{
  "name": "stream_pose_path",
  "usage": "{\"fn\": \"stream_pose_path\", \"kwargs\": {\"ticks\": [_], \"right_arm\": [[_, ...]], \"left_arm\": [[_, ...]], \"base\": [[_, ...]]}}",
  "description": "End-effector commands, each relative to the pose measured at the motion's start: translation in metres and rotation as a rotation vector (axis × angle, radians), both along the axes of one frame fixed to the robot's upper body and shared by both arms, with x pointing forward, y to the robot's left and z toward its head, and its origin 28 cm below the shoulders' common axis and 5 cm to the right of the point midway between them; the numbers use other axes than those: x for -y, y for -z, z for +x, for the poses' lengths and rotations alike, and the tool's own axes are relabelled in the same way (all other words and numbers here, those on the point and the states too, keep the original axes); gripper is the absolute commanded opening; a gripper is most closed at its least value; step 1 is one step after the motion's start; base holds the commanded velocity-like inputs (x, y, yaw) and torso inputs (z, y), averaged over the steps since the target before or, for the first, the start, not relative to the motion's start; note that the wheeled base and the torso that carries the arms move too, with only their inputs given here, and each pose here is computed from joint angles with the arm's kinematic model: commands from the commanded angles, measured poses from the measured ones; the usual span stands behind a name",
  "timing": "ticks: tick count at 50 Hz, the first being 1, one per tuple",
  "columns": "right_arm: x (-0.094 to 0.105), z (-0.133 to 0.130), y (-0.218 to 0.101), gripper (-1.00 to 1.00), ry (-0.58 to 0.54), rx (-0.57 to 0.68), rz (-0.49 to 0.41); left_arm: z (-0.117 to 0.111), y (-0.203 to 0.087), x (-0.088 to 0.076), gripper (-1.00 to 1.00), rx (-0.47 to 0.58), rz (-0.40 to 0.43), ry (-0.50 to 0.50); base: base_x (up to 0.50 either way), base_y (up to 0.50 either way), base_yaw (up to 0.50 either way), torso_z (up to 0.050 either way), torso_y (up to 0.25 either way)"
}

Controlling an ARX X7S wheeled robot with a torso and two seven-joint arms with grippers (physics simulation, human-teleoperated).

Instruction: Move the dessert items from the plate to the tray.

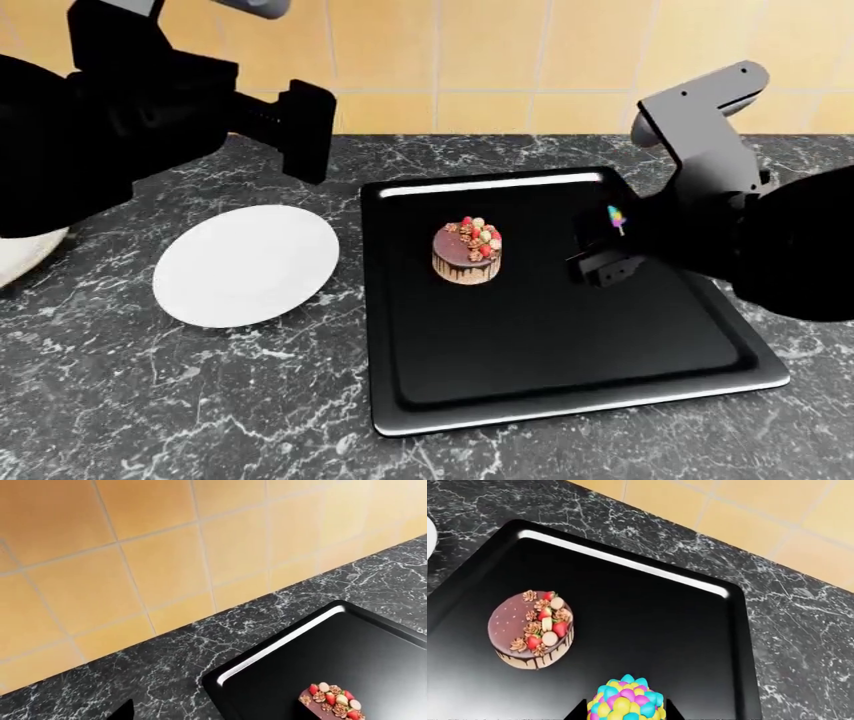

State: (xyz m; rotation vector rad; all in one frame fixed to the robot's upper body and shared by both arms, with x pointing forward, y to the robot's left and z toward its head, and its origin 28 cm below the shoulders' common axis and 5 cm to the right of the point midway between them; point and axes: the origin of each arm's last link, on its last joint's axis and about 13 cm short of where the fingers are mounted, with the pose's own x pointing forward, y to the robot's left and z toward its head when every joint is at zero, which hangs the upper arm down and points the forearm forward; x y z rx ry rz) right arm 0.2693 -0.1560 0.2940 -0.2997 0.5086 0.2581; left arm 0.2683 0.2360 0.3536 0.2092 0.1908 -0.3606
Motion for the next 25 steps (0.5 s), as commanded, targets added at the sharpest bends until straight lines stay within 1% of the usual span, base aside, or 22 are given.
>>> {"fn": "stream_pose_path", "kwargs": {"ticks": [1, 3, 4, 11, 14, 20, 25], "right_arm": [[0.000, 0.004, 0.010, -1.00, 0.000, -0.021, -0.010], [0.000, 0.004, 0.011, -1.00, 0.001, -0.026, -0.013], [0.000, 0.004, 0.012, 1.00, 0.002, -0.030, -0.012], [-0.002, 0.004, 0.013, 1.00, -0.001, -0.044, -0.011], [-0.001, 0.004, 0.009, 1.00, 0.008, -0.026, -0.012], [0.000, -0.002, -0.011, 1.00, 0.006, 0.020, 0.019], [0.002, -0.011, -0.035, 1.00, 0.011, 0.098, 0.057]], "left_arm": [[-0.001, -0.001, 0.001, 1.00, 0.026, -0.008, 0.003], [-0.001, -0.001, 0.001, 1.00, 0.026, -0.010, 0.003], [-0.001, 0.000, 0.002, 1.00, 0.025, -0.009, 0.002], [0.000, 0.003, 0.002, 1.00, 0.011, -0.011, 0.003], [-0.001, 0.003, 0.002, 1.00, 0.013, -0.007, 0.007], [-0.004, -0.001, 0.000, 1.00, 0.024, -0.011, 0.004], [-0.009, -0.004, -0.004, 1.00, 0.035, -0.020, -0.005]], "base": [[0.00, 0.00, 0.00, 0.000, 0.000], [0.00, 0.00, 0.00, 0.000, 0.000], [0.00, 0.00, 0.00, 0.000, 0.000], [0.00, 0.00, 0.00, 0.000, 0.000], [0.00, 0.00, 0.00, 0.000, 0.000], [0.00, 0.00, 0.00, 0.000, 0.000], [0.00, 0.00, 0.00, 0.000, 0.000]]}}
